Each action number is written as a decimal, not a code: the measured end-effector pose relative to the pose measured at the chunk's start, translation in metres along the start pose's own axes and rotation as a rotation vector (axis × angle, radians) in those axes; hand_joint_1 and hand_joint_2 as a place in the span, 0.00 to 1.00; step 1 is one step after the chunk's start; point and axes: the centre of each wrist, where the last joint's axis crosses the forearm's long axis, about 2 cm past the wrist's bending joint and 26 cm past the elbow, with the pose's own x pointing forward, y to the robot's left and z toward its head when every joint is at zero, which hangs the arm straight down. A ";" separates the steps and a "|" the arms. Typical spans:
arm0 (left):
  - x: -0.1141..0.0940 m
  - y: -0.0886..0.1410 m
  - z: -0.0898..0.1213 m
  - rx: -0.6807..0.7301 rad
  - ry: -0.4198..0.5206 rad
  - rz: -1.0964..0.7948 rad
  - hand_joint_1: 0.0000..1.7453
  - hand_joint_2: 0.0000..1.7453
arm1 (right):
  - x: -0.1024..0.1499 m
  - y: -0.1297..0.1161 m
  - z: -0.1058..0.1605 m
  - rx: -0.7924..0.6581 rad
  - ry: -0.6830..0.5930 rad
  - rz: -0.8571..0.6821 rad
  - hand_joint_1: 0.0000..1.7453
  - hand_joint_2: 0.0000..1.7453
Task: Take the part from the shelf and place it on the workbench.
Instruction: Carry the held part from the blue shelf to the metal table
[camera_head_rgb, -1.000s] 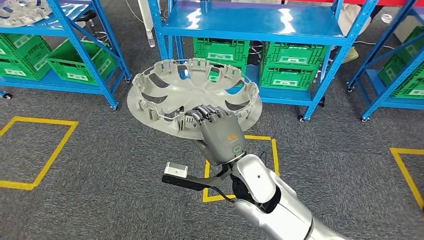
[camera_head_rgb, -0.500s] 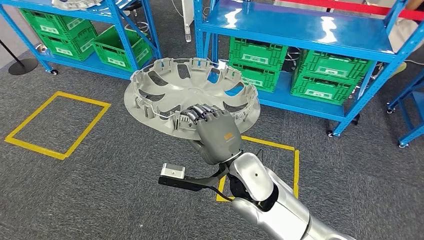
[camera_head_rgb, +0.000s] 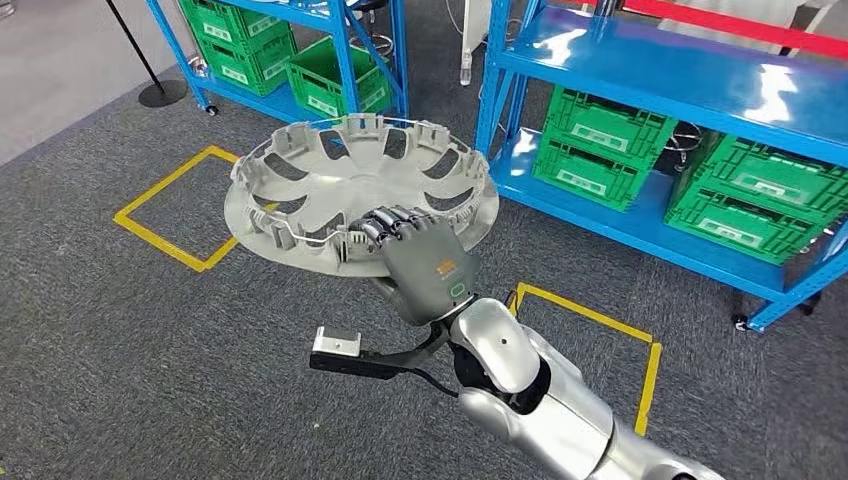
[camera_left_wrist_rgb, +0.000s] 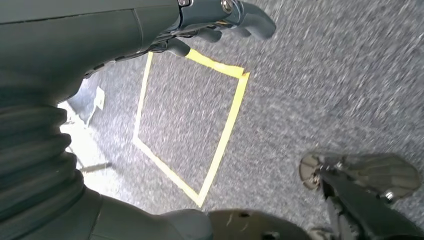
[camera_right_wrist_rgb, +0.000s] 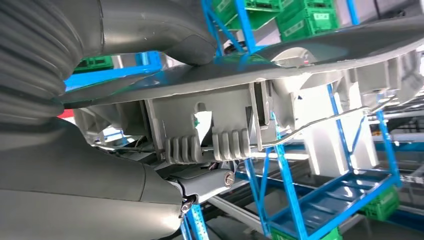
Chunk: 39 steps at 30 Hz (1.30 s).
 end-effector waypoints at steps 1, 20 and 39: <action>-0.002 -0.001 0.000 -0.001 0.003 0.001 0.00 1.00 | 0.000 -0.001 -0.002 -0.005 -0.003 0.000 1.00 1.00; 0.000 0.008 -0.001 0.021 -0.009 -0.027 0.00 1.00 | 0.002 0.001 0.002 -0.032 0.023 -0.007 1.00 1.00; -0.003 0.011 -0.002 0.029 -0.016 -0.028 0.00 1.00 | 0.000 0.004 0.011 -0.017 0.037 0.002 1.00 1.00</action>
